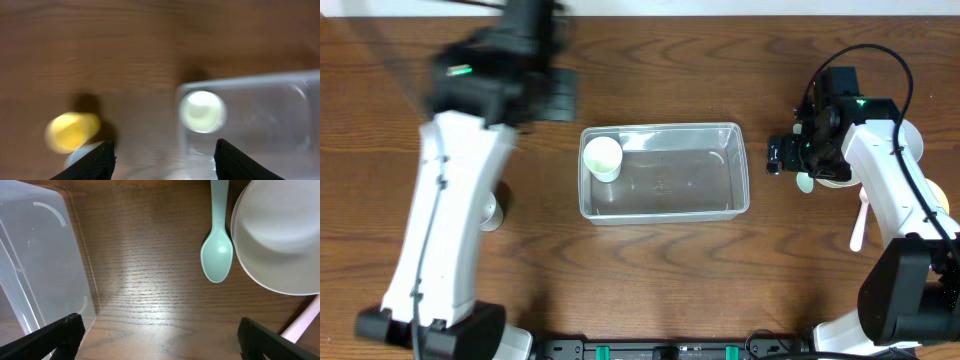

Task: Pack container
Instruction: 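Move the left gripper back and grasp the yellow cup, then place the yellow cup in the container beside the white cup, then grasp the grey cup with the left gripper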

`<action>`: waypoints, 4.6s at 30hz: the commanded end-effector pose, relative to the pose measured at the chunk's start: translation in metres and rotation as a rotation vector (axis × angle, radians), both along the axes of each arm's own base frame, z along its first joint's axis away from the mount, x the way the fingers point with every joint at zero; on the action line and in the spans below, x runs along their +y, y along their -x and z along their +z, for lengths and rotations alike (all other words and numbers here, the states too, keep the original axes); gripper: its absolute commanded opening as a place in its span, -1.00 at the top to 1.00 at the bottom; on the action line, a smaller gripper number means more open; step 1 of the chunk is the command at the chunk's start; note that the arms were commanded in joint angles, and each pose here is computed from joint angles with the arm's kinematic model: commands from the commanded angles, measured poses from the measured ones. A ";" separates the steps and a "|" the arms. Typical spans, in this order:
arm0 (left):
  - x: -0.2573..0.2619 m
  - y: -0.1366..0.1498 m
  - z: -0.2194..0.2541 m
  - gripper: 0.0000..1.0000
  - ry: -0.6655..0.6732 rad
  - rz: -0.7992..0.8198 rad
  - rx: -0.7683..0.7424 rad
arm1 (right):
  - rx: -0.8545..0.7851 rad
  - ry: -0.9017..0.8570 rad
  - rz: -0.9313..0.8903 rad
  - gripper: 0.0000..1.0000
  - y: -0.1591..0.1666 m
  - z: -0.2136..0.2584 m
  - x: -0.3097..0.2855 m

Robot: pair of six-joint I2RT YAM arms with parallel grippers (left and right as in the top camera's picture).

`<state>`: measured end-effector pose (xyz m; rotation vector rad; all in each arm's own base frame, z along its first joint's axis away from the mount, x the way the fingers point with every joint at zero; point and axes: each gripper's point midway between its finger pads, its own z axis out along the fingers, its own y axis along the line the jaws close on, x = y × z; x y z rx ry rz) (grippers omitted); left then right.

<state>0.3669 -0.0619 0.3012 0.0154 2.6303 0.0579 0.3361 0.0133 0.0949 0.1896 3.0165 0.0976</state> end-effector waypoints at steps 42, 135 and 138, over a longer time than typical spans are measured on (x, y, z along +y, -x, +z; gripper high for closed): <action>0.163 -0.020 -0.181 0.88 0.123 0.498 0.333 | -0.007 0.001 0.009 -0.99 -0.003 0.003 -0.002; 0.111 0.101 -0.261 -0.03 0.118 0.533 0.637 | 0.019 0.001 0.013 -0.98 0.003 0.002 -0.002; 0.112 0.098 -0.264 0.43 0.119 0.532 0.627 | 0.023 0.001 0.013 -0.98 0.004 0.002 -0.002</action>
